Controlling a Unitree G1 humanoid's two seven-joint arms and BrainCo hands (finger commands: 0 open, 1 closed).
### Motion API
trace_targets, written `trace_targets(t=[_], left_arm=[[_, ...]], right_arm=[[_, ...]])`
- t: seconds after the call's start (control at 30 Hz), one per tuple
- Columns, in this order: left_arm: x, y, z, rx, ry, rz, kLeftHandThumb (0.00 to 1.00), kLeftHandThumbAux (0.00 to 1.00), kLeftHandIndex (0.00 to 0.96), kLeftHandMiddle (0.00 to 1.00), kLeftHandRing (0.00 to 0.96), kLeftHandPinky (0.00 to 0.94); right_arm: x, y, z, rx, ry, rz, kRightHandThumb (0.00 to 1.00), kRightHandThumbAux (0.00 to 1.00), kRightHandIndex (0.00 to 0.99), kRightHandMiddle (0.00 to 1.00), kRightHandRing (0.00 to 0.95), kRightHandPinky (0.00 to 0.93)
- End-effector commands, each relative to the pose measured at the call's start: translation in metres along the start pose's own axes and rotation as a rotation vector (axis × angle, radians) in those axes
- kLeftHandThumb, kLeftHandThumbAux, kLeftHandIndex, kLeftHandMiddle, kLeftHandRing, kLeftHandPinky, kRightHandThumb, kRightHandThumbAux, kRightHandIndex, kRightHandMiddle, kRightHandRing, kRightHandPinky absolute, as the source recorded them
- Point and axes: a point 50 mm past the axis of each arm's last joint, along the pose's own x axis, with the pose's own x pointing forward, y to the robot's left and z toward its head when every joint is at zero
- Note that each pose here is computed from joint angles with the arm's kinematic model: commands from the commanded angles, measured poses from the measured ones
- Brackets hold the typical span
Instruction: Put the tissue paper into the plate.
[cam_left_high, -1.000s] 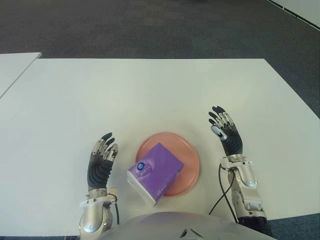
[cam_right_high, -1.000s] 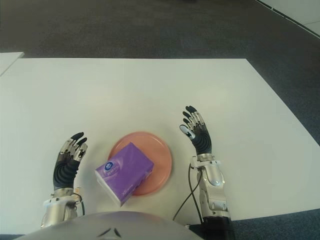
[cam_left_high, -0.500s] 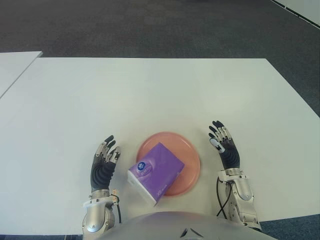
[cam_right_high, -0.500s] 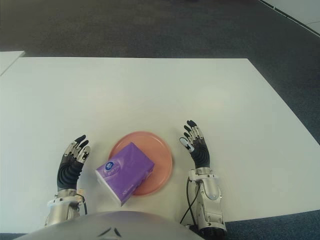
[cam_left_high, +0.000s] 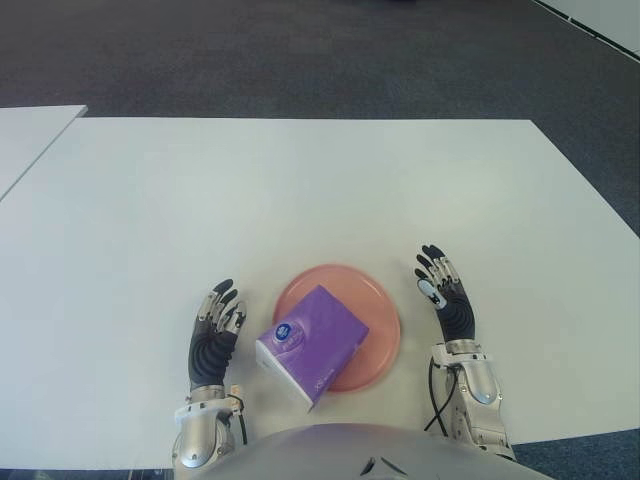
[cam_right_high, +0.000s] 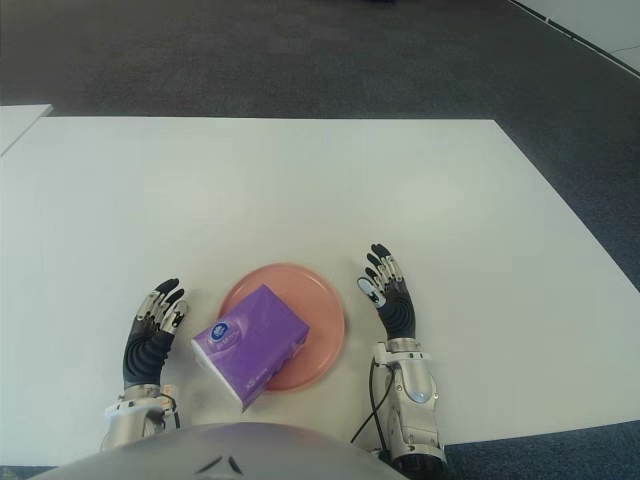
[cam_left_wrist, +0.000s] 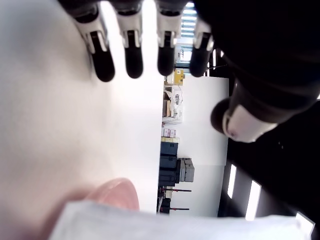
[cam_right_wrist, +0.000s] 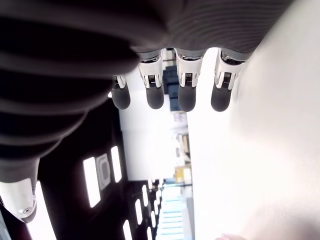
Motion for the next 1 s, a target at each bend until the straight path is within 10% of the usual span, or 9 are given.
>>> trace_targets(t=[0.03,1.0], left_arm=[[0.0,-0.003,-0.009,-0.014,0.056,0.024,0.19,0.609,0.151,0.143,0.158,0.188],[0.014,0.0,-0.049,0.011,0.199,-0.01,0.094,0.632,0.113,0.152,0.173,0.202]], right_arm=[[-0.016,0.003,-0.024,0.025,0.147,-0.02,0.203,0.539,0.095,0.116,0.092,0.088],[-0.033,-0.002,-0.046,0.003,0.3,-0.067,0.167,0.598,0.06,0.116,0.085,0.056]])
